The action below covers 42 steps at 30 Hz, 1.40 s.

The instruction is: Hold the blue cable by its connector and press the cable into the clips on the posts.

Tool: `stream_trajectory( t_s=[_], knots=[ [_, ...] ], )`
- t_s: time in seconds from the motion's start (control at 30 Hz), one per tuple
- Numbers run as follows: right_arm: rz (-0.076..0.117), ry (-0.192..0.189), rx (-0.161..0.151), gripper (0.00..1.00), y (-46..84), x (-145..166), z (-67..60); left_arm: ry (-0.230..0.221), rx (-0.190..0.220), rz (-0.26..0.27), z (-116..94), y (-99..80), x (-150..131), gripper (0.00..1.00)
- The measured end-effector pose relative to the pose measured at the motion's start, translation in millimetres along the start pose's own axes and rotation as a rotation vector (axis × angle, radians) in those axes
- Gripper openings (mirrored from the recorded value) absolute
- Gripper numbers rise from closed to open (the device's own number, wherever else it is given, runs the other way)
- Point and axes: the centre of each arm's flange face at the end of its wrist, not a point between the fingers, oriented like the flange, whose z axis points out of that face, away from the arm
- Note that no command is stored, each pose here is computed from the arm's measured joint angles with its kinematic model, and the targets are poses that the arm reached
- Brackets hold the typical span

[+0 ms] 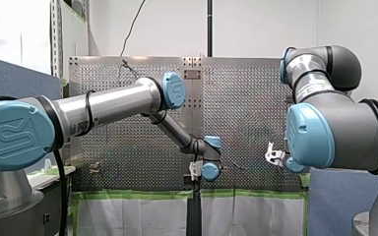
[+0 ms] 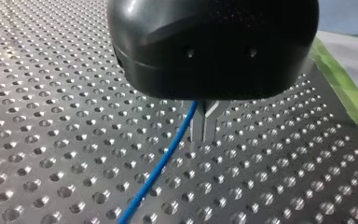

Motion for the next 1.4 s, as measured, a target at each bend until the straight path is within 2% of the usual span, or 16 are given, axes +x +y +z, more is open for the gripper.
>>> stream_trajectory(
  t_s=[0.13, 0.27, 0.5, 0.53, 0.57, 0.6, 0.63, 0.67, 0.7, 0.73, 0.77, 1.03, 1.23, 1.4],
  knots=[
    [0.008, 0.004, -0.013, 0.0, 5.5, 3.0, 1.6, -0.016, -0.029, 0.001, 9.1, 8.4, -7.4, 0.0],
    [0.015, 0.005, -0.025, 0.0, 9.7, 3.8, 1.7, -0.013, -0.047, 0.013, 10.6, 15.8, -5.9, 0.0],
    [0.006, -0.003, 0.021, 0.0, -0.7, 2.2, 1.3, -0.001, -0.041, 0.028, 7.1, 16.6, -1.4, 0.0],
    [0.005, -0.004, 0.03, 0.0, -2.8, 1.9, 1.2, 0.0, -0.039, 0.033, 6.1, 15.6, -0.9, 0.17],
    [0.005, -0.005, 0.035, 0.0, -4.2, 1.6, 1.1, 0.001, -0.038, 0.04, 4.6, 14.0, 0.0, 0.43],
    [0.005, -0.006, 0.039, 0.0, -5.5, 1.3, 1.0, 0.002, -0.037, 0.046, 3.3, 12.8, 0.7, 0.61],
    [0.004, -0.007, 0.044, 0.0, -7.4, 1.0, 0.8, 0.002, -0.037, 0.052, 1.9, 11.5, 1.5, 0.61],
    [0.003, -0.008, 0.047, 0.0, -9.1, 0.6, 0.6, 0.003, -0.036, 0.06, 0.1, 9.5, 2.4, 0.84],
    [0.003, -0.009, 0.051, 0.0, -10.8, 0.2, 0.4, 0.003, -0.033, 0.067, -1.1, 7.9, 3.1, 0.84],
    [0.003, -0.01, 0.056, 0.0, -12.9, -0.2, 0.2, 0.001, -0.029, 0.074, -2.4, 6.0, 3.8, 0.95],
    [0.003, -0.011, 0.059, 0.0, -14.3, -0.5, 0.1, -0.001, -0.02, 0.084, -4.1, 2.7, 4.6, 1.0],
    [0.002, -0.015, 0.077, 0.0, -24.6, -2.4, -1.0, 0.014, 0.054, 0.136, -13.9, -11.4, 11.2, 1.0],
    [0.001, -0.016, 0.085, 0.0, -30.3, -3.3, -1.7, 0.067, 0.081, 0.191, -32.0, -20.6, 24.3, 1.0],
    [0.001, -0.018, 0.091, 0.0, -34.6, -4.1, -2.2, 0.13, 0.144, 0.223, -56.3, -36.5, 38.9, 1.0]
  ],
)
